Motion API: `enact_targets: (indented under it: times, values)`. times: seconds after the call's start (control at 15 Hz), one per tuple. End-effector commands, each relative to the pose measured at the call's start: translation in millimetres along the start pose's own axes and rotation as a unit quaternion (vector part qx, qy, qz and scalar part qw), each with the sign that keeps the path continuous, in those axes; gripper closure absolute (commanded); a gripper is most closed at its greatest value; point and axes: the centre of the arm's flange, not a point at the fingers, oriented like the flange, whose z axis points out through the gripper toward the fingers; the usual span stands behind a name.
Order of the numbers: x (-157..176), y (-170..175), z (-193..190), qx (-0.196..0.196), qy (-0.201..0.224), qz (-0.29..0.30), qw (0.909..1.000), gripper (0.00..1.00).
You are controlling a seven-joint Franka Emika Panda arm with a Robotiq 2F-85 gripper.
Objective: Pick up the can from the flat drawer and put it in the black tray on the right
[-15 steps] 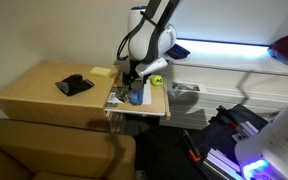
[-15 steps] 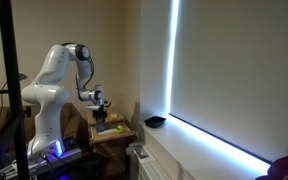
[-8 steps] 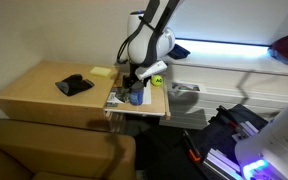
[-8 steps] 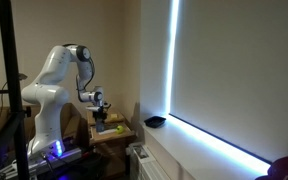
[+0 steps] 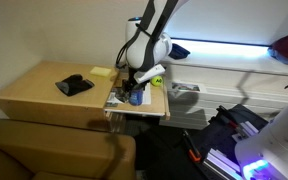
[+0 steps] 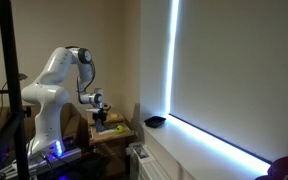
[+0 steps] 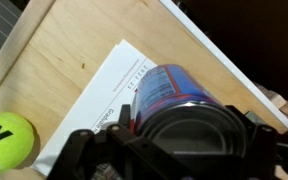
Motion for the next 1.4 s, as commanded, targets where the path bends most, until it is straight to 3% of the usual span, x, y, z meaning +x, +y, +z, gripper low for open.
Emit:
enact_targets:
  times: [0.0, 0.07, 0.4, 0.8, 1.0, 1.2, 1.27, 1.33]
  values:
    - [1, 1, -2, -0.008, 0.009, -0.007, 0.9999, 0.36]
    - [2, 1, -2, -0.011, 0.01, -0.009, 0.9999, 0.42]
    - [0, 5, -17, -0.011, 0.016, -0.017, 0.9997, 0.42]
    - [-2, 28, -127, 0.026, 0.062, -0.028, 0.9974, 0.42]
    - [-14, 47, -182, 0.022, 0.048, -0.032, 0.9981, 0.42]
    - [-30, 78, -234, 0.002, 0.038, 0.003, 0.9993, 0.42]
    - [-9, 56, -191, 0.008, 0.033, -0.007, 0.9994, 0.42]
    - [-13, 62, -206, 0.007, 0.037, -0.001, 0.9993, 0.17]
